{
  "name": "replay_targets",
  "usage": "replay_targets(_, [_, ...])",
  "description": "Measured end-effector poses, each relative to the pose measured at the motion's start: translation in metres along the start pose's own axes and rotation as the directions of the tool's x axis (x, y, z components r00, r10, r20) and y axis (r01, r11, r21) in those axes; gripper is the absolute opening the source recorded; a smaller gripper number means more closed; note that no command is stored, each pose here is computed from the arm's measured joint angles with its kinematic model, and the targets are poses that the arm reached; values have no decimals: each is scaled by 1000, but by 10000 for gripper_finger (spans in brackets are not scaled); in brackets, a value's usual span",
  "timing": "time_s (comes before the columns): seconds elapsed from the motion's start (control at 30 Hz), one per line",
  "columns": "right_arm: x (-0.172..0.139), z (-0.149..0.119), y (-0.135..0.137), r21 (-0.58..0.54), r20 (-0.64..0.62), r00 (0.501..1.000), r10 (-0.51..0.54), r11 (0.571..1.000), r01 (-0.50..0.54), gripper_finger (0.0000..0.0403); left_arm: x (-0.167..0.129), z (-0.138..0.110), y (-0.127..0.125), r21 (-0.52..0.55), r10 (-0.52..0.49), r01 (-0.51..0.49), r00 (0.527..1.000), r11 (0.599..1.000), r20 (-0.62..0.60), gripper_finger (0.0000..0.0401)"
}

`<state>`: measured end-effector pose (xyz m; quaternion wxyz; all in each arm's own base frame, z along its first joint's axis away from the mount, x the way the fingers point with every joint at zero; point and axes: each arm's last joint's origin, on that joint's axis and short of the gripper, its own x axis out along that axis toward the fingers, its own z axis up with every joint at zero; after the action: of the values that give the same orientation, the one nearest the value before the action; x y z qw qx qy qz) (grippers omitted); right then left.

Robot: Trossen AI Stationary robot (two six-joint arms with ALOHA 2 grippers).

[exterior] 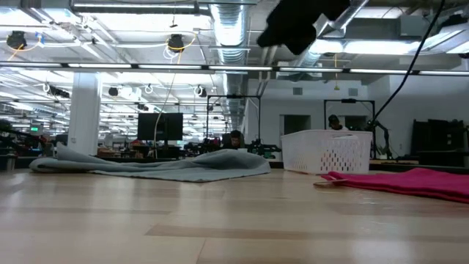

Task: Pick and placing Produce into tupperware
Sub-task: Put the pink peach into the white bin

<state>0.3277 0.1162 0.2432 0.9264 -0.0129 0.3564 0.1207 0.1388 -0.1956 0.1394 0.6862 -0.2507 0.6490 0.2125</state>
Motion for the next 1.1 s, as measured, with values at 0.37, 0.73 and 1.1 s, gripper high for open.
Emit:
replay_targets(0.37, [-1, 3, 20, -84, 51, 997, 62, 995, -57, 193, -20, 53, -21, 181, -84, 63, 990, 982, 113, 102])
replay_targets(0.73, [-5, 7, 44, -193, 126, 984, 130, 976, -104, 193, -63, 123, -34, 350, -154, 73, 965, 934, 211, 106])
replay_targets(1.1, [15, 6, 23, -172, 129, 989, 72, 984, -49, 193, -110, 189, -30, 464, -292, 139, 916, 875, 276, 105])
